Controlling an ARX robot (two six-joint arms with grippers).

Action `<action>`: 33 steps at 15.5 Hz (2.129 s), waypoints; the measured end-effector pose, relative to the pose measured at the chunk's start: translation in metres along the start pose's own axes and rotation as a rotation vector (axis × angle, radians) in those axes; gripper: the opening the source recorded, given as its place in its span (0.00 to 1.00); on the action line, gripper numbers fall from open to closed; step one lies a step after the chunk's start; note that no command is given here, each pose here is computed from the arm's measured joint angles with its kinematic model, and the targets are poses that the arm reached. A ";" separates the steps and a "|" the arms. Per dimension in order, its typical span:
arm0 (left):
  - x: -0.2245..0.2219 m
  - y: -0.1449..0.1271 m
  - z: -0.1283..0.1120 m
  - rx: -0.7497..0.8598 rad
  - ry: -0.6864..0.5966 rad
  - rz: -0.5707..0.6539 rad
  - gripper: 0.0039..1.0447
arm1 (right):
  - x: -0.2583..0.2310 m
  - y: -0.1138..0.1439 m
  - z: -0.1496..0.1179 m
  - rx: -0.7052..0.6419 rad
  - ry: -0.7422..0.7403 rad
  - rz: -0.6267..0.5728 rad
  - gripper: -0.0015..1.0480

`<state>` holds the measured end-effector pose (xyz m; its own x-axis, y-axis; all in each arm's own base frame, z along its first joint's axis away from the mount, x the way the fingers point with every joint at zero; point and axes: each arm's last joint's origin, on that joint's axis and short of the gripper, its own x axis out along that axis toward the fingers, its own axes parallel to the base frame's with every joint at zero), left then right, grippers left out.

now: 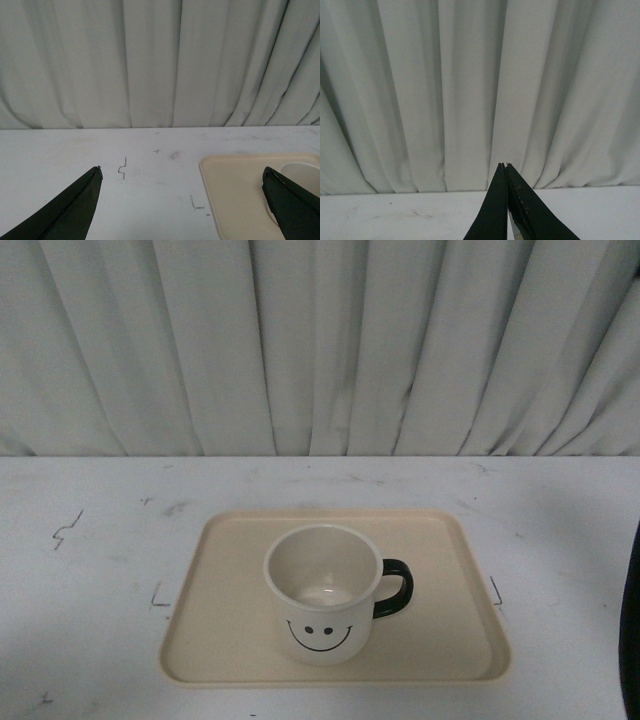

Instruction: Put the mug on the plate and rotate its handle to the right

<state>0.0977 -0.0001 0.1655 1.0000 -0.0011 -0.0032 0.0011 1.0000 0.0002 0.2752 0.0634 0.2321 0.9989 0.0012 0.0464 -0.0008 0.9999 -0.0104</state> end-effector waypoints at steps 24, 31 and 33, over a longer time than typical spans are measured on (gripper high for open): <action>0.000 0.000 0.000 0.000 0.000 0.000 0.94 | -0.155 -0.063 -0.055 -0.004 0.035 -0.008 0.02; 0.000 0.000 0.000 0.000 0.000 0.000 0.94 | -0.167 -0.063 -0.055 -0.004 0.033 -0.008 0.02; 0.000 0.000 0.000 0.000 0.000 0.000 0.94 | -0.167 -0.063 -0.055 -0.004 0.033 -0.008 0.02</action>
<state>0.0977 -0.0001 0.1655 1.0000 -0.0008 -0.0036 0.0008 1.0000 0.0006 0.1108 -0.0006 0.1704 0.9999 -0.0072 0.0135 0.0074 0.9999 -0.0139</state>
